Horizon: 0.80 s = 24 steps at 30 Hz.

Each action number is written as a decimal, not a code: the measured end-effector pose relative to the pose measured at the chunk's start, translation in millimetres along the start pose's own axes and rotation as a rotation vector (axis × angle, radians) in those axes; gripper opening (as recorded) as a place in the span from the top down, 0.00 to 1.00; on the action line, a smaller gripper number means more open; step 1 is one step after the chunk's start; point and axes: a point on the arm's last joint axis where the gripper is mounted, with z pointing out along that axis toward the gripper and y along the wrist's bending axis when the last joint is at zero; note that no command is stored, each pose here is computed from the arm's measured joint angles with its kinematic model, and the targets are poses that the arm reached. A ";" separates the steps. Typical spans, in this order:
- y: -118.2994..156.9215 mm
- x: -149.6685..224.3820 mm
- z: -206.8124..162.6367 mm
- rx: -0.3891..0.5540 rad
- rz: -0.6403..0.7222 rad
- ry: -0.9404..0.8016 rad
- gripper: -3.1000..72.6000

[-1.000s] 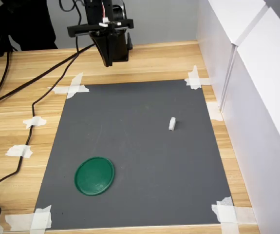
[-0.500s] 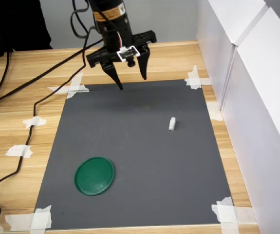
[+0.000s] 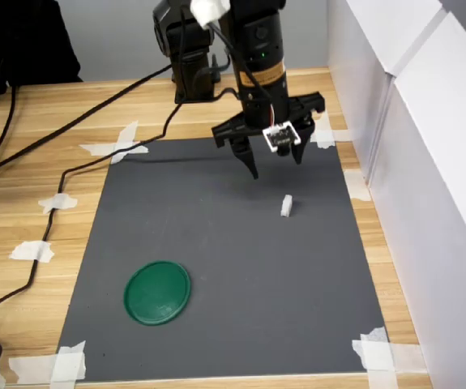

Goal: Grasp a white terminal and put it on the green lid.

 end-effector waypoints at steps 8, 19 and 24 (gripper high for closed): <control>-0.2 -4.7 28.6 -0.008 0.033 0.022 0.06; -1.0 -8.7 48.1 -0.001 0.039 0.051 0.18; -1.1 -11.0 52.4 0.002 0.037 0.057 0.22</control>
